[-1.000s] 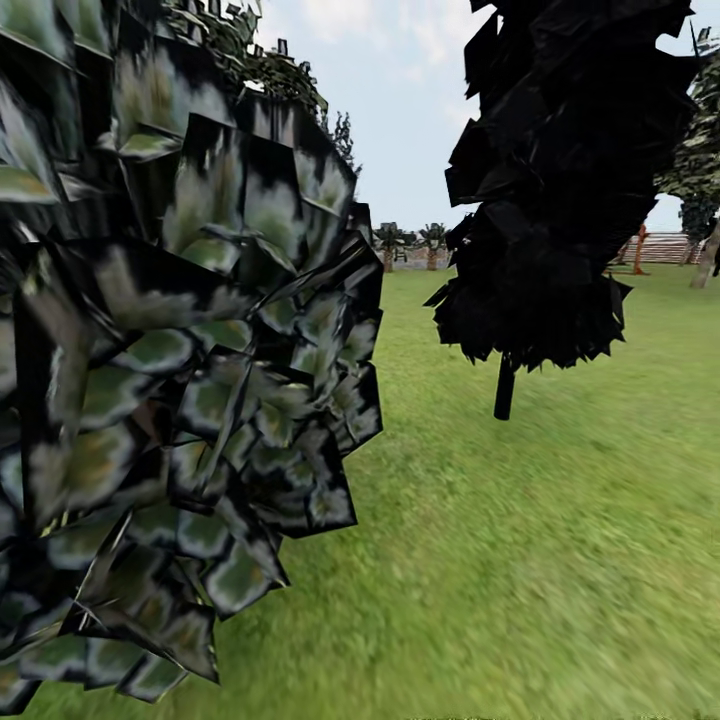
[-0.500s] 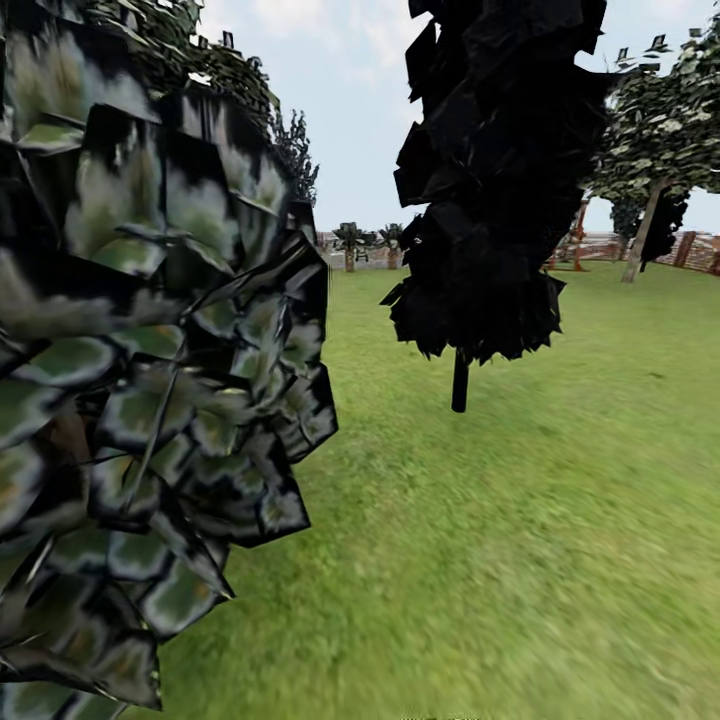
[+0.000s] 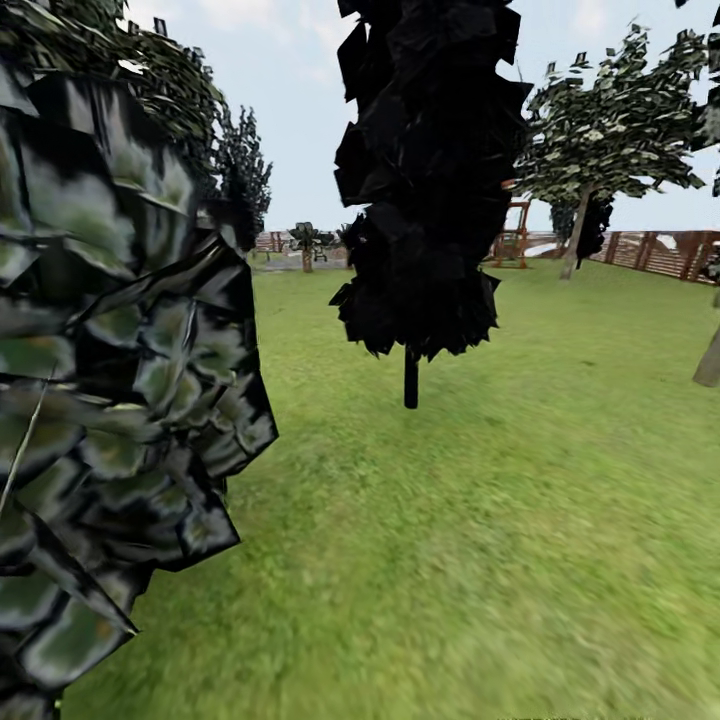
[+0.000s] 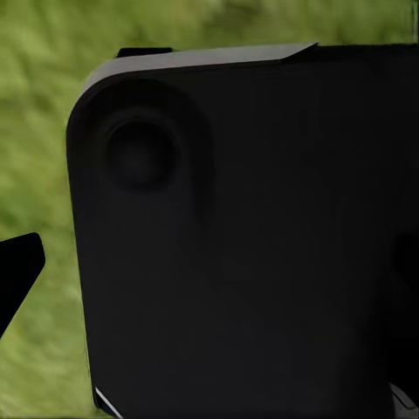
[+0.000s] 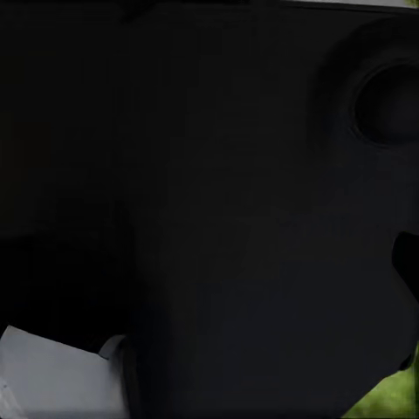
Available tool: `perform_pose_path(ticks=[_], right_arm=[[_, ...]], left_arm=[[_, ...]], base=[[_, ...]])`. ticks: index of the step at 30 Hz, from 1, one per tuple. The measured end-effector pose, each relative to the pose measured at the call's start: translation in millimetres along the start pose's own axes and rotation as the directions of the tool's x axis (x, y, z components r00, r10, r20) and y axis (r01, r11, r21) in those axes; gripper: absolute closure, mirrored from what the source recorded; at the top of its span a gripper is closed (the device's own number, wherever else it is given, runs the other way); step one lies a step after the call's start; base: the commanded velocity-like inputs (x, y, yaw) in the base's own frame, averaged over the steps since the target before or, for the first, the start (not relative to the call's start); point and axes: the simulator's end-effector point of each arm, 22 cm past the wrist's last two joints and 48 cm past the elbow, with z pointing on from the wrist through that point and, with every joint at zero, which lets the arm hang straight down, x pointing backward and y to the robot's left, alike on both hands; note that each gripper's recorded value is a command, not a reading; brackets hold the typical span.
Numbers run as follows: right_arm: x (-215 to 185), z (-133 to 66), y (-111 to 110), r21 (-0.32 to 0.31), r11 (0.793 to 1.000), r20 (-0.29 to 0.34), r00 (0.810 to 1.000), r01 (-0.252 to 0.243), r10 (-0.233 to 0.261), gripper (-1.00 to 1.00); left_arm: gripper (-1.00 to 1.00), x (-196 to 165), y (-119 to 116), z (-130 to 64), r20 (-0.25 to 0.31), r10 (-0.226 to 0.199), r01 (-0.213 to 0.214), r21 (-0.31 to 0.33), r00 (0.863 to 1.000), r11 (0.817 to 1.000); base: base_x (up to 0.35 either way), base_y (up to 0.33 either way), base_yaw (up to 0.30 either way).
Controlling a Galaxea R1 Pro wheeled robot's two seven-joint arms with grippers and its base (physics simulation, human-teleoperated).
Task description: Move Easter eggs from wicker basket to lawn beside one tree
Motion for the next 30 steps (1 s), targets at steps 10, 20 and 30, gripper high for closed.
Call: perform_pose_path(ticks=[10,20,30], right_arm=[[-0.3,0.0,-0.6,0.001,1.000,0.001,1.000,0.000,0.000,-1.00],[-0.5,0.0,-1.1,0.002,1.000,0.001,1.000,0.000,0.000,-1.00],[-3.6,0.0,-1.6,0.003,1.000,0.008,1.000,-0.005,0.005,-1.00]], left_arm=[[-1.00,-0.6,-0.5,0.0,0.001,0.012,-0.012,0.001,1.000,1.000],[-1.00,-1.0,-1.2,0.0,0.002,0.015,-0.015,0.003,1.000,1.000],[-1.00,-4.1,-3.0,0.1,0.009,0.037,-0.037,0.006,0.999,0.999]], base=[[0.113,-0.269,-0.248],[0.119,-0.269,-0.249],[0.140,-0.269,-0.249]])
